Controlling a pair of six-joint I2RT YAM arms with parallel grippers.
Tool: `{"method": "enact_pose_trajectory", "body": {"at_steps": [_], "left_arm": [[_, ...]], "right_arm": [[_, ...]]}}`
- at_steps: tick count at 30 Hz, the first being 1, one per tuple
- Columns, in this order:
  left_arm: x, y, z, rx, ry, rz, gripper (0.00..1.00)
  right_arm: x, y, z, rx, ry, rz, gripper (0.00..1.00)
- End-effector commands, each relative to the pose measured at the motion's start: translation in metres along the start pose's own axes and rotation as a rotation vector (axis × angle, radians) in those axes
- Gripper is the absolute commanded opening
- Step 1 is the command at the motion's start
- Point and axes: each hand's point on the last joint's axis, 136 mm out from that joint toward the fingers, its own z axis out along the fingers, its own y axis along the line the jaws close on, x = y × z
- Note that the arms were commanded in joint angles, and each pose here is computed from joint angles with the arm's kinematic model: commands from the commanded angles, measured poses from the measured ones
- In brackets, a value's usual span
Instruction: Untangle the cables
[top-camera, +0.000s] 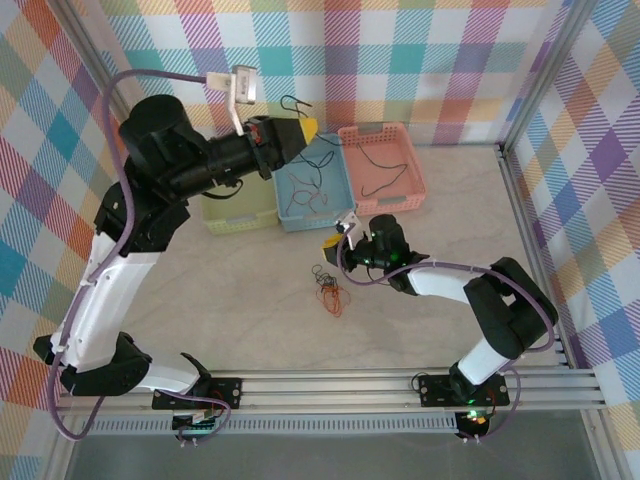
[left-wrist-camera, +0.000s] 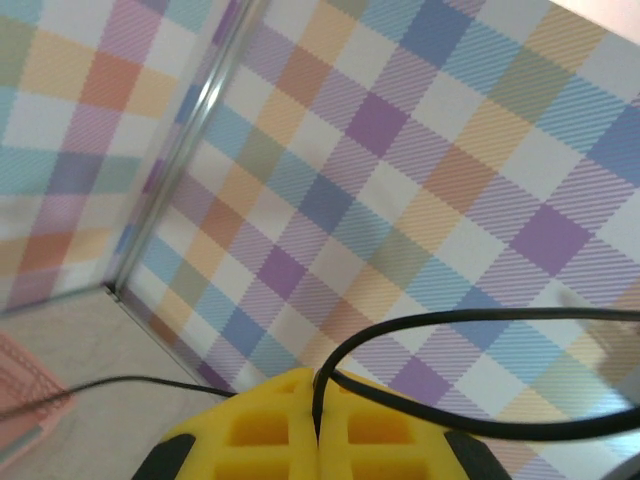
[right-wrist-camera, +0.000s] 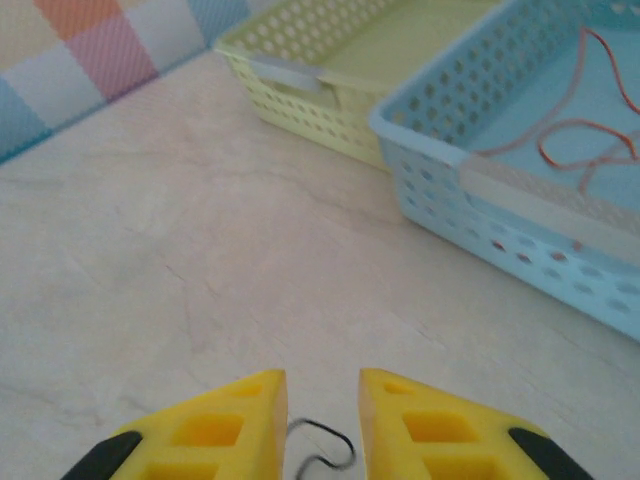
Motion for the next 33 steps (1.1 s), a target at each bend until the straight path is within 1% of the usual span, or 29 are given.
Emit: {"method": "enact_pose_trajectory", "body": {"at_steps": [1, 3, 5, 7, 10, 13, 16, 20, 24, 30, 33], "left_arm": [[-0.016, 0.006, -0.02, -0.11, -0.068, 0.077, 0.0], [-0.015, 0.034, -0.023, -0.25, -0.084, 0.097, 0.0], [-0.017, 0.058, -0.024, -0.351, -0.099, 0.128, 0.0], [-0.023, 0.09, -0.029, -0.47, -0.12, 0.138, 0.0], [-0.033, 0.147, -0.04, -0.626, -0.15, 0.081, 0.0], [-0.036, 0.199, -0.051, -0.746, -0.18, 0.02, 0.0], [-0.037, 0.242, -0.058, -0.826, -0.2, -0.015, 0.0], [-0.032, 0.306, -0.062, -0.947, -0.169, -0.062, 0.0], [-0.02, 0.364, -0.061, -1.006, -0.143, -0.132, 0.0], [0.008, 0.427, -0.057, -1.117, -0.092, -0.096, 0.0], [0.028, 0.46, -0.056, -1.166, -0.038, -0.124, 0.0]], "right_arm": [[0.005, -0.009, 0.0, 0.06, 0.041, 0.006, 0.31], [0.006, -0.012, 0.0, 0.081, 0.047, 0.013, 0.33], [0.007, -0.017, -0.001, 0.111, 0.057, 0.016, 0.33], [0.009, -0.022, -0.002, 0.14, 0.07, 0.017, 0.33], [0.011, -0.027, -0.003, 0.174, 0.078, 0.018, 0.34], [0.008, -0.029, -0.005, 0.187, 0.066, 0.012, 0.34], [0.007, -0.034, -0.01, 0.226, 0.064, 0.01, 0.34], [0.001, -0.045, -0.02, 0.304, 0.022, -0.003, 0.33], [0.002, -0.045, -0.02, 0.306, 0.028, -0.005, 0.33], [0.004, -0.049, -0.02, 0.324, 0.045, -0.016, 0.33], [0.004, -0.048, -0.019, 0.321, 0.048, -0.016, 0.33]]}}
